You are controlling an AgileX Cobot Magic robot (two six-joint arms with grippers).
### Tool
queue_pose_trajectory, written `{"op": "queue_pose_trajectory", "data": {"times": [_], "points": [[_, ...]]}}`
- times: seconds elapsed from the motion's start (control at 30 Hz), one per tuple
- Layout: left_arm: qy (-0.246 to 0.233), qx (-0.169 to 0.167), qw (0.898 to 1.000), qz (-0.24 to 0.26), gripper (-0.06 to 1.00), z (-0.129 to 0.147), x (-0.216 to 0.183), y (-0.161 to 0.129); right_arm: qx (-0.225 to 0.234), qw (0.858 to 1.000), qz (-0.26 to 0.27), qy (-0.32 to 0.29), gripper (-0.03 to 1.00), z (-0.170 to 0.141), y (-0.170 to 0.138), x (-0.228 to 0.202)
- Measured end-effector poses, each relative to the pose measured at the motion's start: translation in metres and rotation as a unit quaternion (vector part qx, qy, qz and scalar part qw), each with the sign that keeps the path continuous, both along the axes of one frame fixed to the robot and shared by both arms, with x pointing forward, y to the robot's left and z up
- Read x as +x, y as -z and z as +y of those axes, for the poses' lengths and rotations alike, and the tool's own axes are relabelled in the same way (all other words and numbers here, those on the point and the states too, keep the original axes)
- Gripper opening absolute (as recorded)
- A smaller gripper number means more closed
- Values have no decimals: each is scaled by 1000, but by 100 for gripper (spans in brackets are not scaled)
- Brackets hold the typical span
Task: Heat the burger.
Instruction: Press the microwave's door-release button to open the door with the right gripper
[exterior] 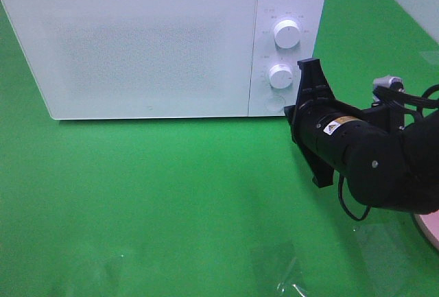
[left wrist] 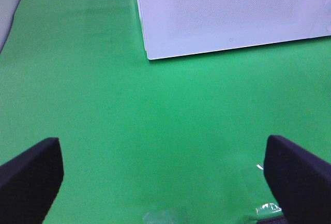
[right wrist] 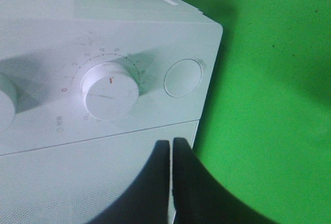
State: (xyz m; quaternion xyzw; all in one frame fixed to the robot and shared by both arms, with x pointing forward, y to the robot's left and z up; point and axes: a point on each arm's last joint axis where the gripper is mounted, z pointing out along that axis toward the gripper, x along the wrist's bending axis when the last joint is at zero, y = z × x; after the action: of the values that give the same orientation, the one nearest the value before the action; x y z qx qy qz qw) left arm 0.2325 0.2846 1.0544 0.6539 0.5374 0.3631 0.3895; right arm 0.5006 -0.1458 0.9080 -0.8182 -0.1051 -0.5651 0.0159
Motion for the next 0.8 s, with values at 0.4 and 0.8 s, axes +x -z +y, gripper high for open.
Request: {"op": "queue_pose_trajectory", "data": {"times": [0.4, 0.8], "points": [[0, 0, 1000, 0, 98, 0, 0, 0, 42, 999, 29, -9, 0, 2, 26, 25], [0, 0, 1000, 0, 98, 0, 0, 0, 50, 999, 22, 4, 0, -1, 34, 56]]}}
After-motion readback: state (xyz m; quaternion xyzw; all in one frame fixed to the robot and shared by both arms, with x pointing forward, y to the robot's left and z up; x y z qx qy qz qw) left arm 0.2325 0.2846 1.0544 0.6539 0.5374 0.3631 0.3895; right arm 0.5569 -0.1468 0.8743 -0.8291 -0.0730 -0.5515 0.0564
